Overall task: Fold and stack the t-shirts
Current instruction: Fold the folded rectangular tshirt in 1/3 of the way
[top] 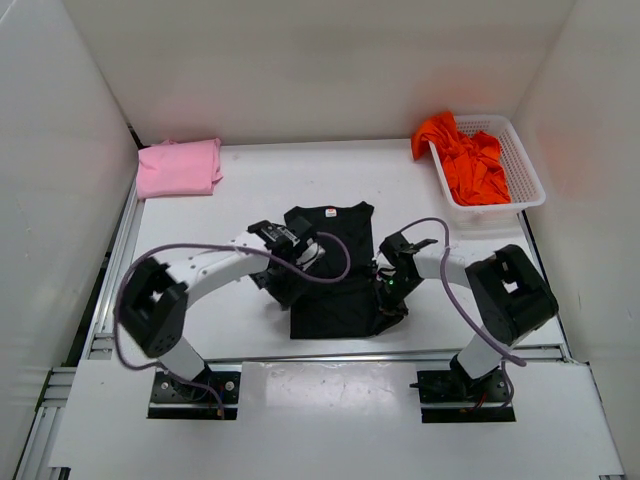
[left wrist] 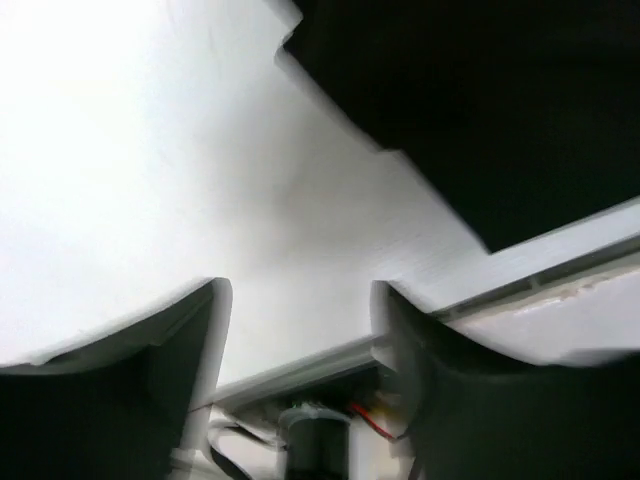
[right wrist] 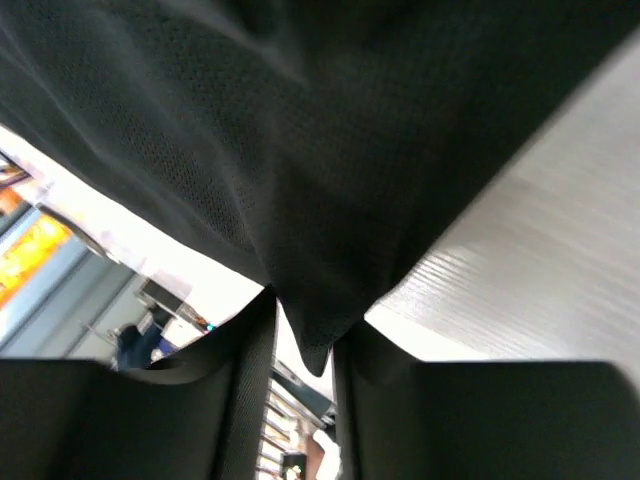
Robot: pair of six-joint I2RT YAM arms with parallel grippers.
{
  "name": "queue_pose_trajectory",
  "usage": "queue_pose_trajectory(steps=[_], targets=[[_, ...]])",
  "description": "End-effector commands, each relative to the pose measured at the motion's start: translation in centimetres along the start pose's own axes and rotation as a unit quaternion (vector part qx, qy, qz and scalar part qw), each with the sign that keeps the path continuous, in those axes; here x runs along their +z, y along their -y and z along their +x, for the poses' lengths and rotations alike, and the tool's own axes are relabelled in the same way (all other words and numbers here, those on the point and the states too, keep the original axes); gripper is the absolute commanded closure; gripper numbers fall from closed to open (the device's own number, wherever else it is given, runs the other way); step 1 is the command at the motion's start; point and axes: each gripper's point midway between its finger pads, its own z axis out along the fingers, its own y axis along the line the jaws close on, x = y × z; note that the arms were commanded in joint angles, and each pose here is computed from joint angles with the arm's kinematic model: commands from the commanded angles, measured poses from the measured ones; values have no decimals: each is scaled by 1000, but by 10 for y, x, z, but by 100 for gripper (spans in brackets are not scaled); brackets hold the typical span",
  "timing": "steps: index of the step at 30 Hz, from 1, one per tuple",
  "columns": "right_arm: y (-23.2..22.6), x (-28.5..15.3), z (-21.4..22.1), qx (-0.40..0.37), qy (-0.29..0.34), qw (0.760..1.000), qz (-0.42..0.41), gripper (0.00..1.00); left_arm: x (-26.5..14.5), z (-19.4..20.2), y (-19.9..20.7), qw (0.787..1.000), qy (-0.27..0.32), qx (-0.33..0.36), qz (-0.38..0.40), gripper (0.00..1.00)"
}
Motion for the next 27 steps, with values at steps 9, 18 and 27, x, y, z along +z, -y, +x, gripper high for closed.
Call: queue_pose_trajectory(steps=[9, 18, 27], targets=[[11, -6, 5, 38, 71, 997, -2, 37, -55, -163, 82, 955, 277, 92, -39, 0], [10, -13, -14, 98, 157, 982, -30, 32, -12, -165, 87, 964, 239, 102, -48, 0], [13, -6, -17, 117, 163, 979, -38, 32, 6, -145, 83, 966, 215, 114, -84, 0]])
